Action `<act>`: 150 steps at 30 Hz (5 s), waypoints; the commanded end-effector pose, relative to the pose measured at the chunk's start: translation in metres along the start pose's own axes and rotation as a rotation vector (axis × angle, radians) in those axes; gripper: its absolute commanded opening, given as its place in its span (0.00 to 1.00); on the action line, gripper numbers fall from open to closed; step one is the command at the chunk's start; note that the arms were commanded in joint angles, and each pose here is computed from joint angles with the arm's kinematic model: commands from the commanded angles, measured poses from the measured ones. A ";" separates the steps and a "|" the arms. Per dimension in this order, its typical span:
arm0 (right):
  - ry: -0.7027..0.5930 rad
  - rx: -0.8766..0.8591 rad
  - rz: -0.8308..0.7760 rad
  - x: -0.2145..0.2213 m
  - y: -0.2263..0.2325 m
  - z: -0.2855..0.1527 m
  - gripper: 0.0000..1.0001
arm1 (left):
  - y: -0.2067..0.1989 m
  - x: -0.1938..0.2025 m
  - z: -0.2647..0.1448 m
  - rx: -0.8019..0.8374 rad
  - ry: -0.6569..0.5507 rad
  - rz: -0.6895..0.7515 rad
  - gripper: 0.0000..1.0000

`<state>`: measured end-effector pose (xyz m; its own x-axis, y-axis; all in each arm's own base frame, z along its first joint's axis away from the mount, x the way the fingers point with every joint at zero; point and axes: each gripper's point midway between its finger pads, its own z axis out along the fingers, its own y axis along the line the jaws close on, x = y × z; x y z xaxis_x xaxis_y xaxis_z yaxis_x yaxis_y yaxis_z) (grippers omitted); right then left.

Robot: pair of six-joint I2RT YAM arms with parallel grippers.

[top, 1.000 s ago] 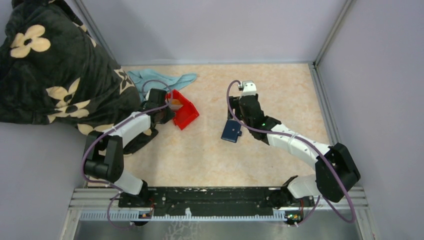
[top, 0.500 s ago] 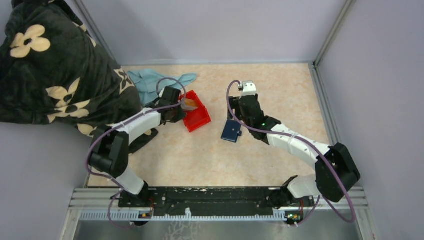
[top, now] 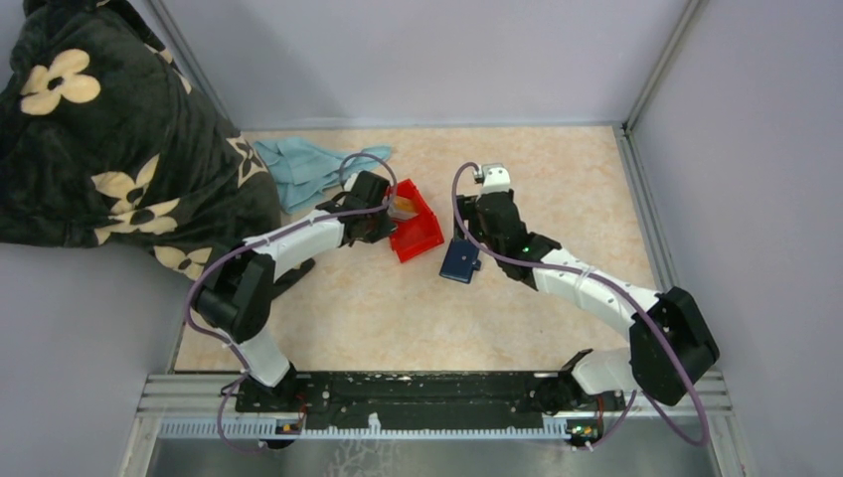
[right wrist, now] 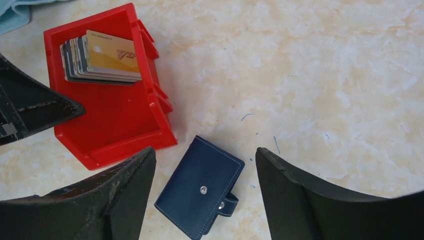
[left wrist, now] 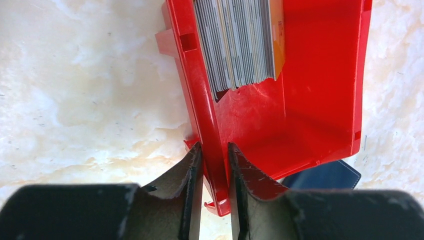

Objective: Put the credit cards into the card holder
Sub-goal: Move the storage box to the center of the board, then pick up the credit card from the storage box.

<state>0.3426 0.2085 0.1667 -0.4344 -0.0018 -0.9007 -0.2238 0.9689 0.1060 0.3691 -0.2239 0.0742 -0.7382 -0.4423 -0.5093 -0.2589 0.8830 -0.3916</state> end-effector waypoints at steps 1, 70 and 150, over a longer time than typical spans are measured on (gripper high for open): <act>-0.040 -0.046 0.011 -0.013 0.007 -0.009 0.74 | -0.008 0.010 0.003 -0.001 0.028 -0.003 0.31; 0.307 -0.520 -0.020 0.005 0.163 0.156 0.68 | 0.020 -0.065 -0.133 0.388 -0.682 0.069 0.99; 0.070 -0.487 -0.156 -0.093 0.101 -0.042 0.00 | -0.049 -0.047 -0.160 0.758 -0.463 0.361 0.97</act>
<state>0.3621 0.3040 0.2533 -0.4108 -0.2215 -0.8844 -0.6259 0.7739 0.0969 0.3414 -0.1941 0.2237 -0.3332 -0.3818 -0.8621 0.3090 0.8196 -0.4824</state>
